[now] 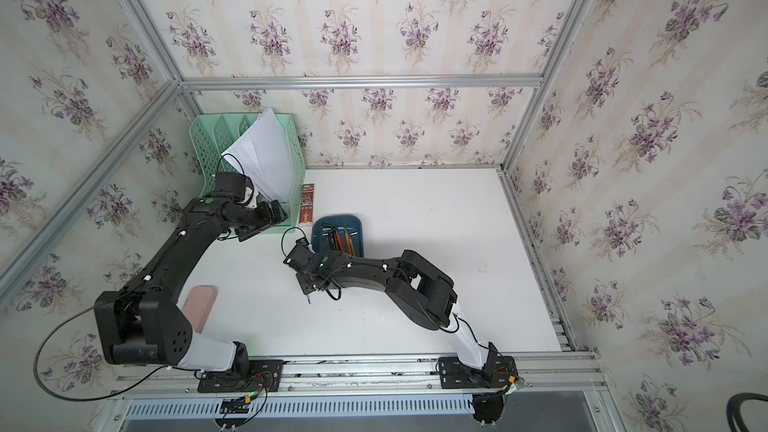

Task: Put the hex key on the desktop into the storage box
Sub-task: Adjust the storage box at the center of the board, then pick up the Allen key from the center of the board.

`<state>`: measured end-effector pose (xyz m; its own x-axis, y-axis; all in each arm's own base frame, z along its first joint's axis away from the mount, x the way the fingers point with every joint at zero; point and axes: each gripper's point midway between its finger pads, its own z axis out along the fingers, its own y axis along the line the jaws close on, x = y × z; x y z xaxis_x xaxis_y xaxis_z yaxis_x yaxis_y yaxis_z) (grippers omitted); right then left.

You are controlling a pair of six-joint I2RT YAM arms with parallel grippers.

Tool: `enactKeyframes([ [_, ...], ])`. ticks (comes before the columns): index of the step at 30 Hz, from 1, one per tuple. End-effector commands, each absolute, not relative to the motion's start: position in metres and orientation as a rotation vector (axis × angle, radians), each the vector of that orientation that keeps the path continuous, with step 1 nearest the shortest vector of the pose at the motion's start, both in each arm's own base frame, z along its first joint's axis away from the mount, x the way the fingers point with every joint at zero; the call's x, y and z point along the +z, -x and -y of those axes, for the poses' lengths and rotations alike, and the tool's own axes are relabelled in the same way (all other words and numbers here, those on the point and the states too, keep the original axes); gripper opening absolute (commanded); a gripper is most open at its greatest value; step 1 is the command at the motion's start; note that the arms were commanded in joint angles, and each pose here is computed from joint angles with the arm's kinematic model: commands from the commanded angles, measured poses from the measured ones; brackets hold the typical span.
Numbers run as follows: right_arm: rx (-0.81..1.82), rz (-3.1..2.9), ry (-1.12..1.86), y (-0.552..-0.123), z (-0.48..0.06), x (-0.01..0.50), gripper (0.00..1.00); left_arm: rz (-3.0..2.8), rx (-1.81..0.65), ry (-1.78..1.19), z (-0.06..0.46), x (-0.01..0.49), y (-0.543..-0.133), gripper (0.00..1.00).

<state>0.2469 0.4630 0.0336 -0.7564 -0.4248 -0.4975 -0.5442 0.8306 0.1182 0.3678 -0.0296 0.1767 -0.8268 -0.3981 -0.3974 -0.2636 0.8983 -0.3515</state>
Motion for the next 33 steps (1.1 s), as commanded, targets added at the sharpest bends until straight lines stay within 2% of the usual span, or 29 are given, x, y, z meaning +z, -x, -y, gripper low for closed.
enactKeyframes([
  [1, 0.297, -2.602, 0.609, -0.260, -0.438, 0.029, 0.49, -2.595, -0.356, 0.448, 0.026, 0.180, -0.367, 0.99],
  [12, 0.296, -2.577, 0.562, -0.336, -0.396, 0.040, 0.45, -2.559, -0.419, 0.436, 0.033, 0.191, -0.370, 0.99],
  [18, 0.387, -2.468, 0.597, -0.354, -0.411, 0.099, 0.50, -2.547, -0.414, 0.430, 0.033, 0.194, -0.365, 0.99],
  [25, 0.540, -2.405, 0.533, -0.345, -0.416, 0.158, 0.52, -2.507, -0.405, 0.402, 0.032, 0.209, -0.360, 0.99],
  [28, 0.592, -2.479, 0.561, -0.324, -0.423, 0.150, 0.51, -2.493, -0.268, 0.462, 0.012, 0.206, -0.359, 0.99],
  [33, 0.495, -2.667, 0.625, -0.282, -0.435, 0.103, 0.44, -2.491, -0.119, 0.540, -0.014, 0.199, -0.366, 0.99],
])
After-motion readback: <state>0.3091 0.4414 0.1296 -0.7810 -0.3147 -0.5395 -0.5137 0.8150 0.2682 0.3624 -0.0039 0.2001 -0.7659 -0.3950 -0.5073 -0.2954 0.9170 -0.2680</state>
